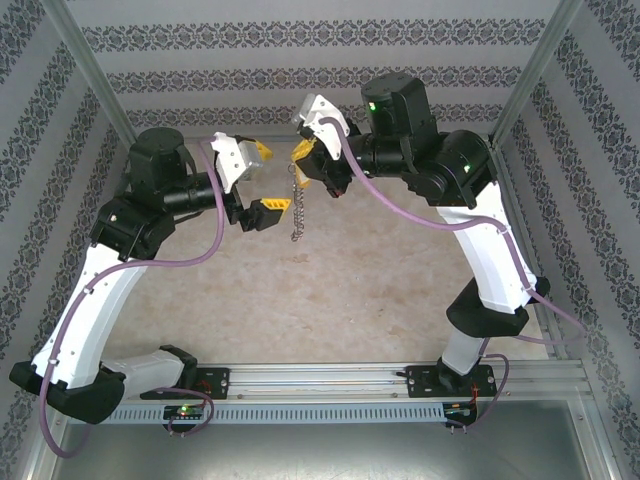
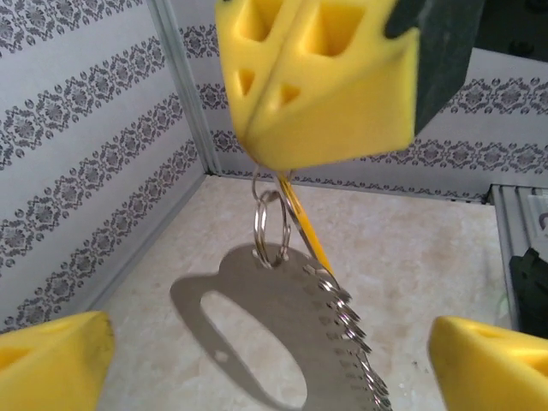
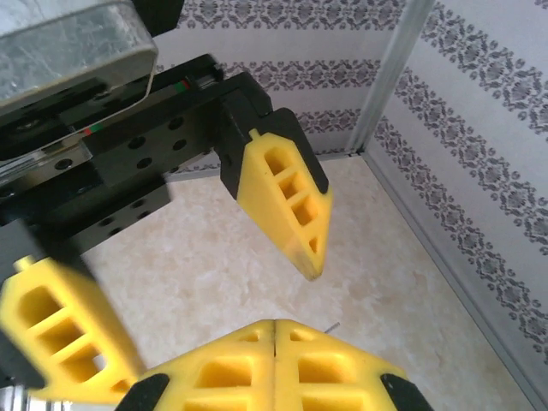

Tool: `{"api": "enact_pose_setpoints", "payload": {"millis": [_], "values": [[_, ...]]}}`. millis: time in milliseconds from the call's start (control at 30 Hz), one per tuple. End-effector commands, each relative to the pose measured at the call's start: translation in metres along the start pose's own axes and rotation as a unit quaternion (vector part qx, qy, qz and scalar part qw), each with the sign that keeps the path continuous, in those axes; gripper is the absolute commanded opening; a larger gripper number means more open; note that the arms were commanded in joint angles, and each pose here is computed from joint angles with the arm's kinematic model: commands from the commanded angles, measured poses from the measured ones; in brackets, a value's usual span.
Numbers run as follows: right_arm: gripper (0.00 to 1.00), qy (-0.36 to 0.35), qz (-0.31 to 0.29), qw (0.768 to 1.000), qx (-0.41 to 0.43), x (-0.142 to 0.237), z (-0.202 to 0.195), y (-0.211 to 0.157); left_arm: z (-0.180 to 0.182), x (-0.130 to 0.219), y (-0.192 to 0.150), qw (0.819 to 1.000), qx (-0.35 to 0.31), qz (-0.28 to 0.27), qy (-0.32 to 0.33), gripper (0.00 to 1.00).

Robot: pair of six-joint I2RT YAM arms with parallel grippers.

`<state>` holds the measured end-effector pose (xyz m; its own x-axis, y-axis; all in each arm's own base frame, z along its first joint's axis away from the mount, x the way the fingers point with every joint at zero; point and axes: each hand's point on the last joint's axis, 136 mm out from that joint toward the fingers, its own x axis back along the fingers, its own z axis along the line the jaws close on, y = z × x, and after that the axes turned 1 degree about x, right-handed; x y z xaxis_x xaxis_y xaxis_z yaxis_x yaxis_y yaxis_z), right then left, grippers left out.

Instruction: Put the keys on the keyring

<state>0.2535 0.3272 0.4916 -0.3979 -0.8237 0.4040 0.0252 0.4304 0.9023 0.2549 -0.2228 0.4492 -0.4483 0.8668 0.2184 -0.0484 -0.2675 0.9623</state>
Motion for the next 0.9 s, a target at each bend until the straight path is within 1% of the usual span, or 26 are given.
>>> {"api": "enact_pose_setpoints", "payload": {"millis": [0,100,267,367,467,533,733,867], "values": [[0.0,-0.03,-0.005,0.999,-0.024,0.005,-0.013,0.003,0.001,0.006,0.014,0.999,-0.01,-0.024,0.018,0.98],[0.0,-0.045,0.005,0.998,-0.051,0.003,-0.024,-0.003,0.004,0.005,0.009,0.999,-0.002,-0.02,0.028,1.0],[0.0,-0.066,0.028,0.994,-0.079,-0.004,-0.035,-0.017,0.009,0.003,0.002,0.999,0.023,-0.017,0.043,1.0],[0.0,-0.08,0.054,0.989,-0.114,-0.013,-0.045,-0.036,0.015,-0.002,-0.009,0.996,0.073,-0.003,0.053,1.0],[0.0,-0.1,0.08,0.972,-0.195,-0.022,-0.061,-0.06,0.02,-0.009,-0.027,0.989,0.131,0.023,0.061,1.0],[0.0,-0.094,0.095,0.959,-0.25,-0.032,-0.066,-0.076,0.025,-0.009,-0.039,0.984,0.155,0.039,0.08,1.0],[0.0,-0.069,0.105,0.939,-0.32,-0.066,-0.066,-0.107,0.032,-0.004,-0.062,0.978,0.162,0.058,0.123,1.0],[0.0,-0.054,0.107,0.926,-0.359,-0.093,-0.063,-0.131,0.035,-0.004,-0.073,0.973,0.171,0.069,0.136,1.0]]}}
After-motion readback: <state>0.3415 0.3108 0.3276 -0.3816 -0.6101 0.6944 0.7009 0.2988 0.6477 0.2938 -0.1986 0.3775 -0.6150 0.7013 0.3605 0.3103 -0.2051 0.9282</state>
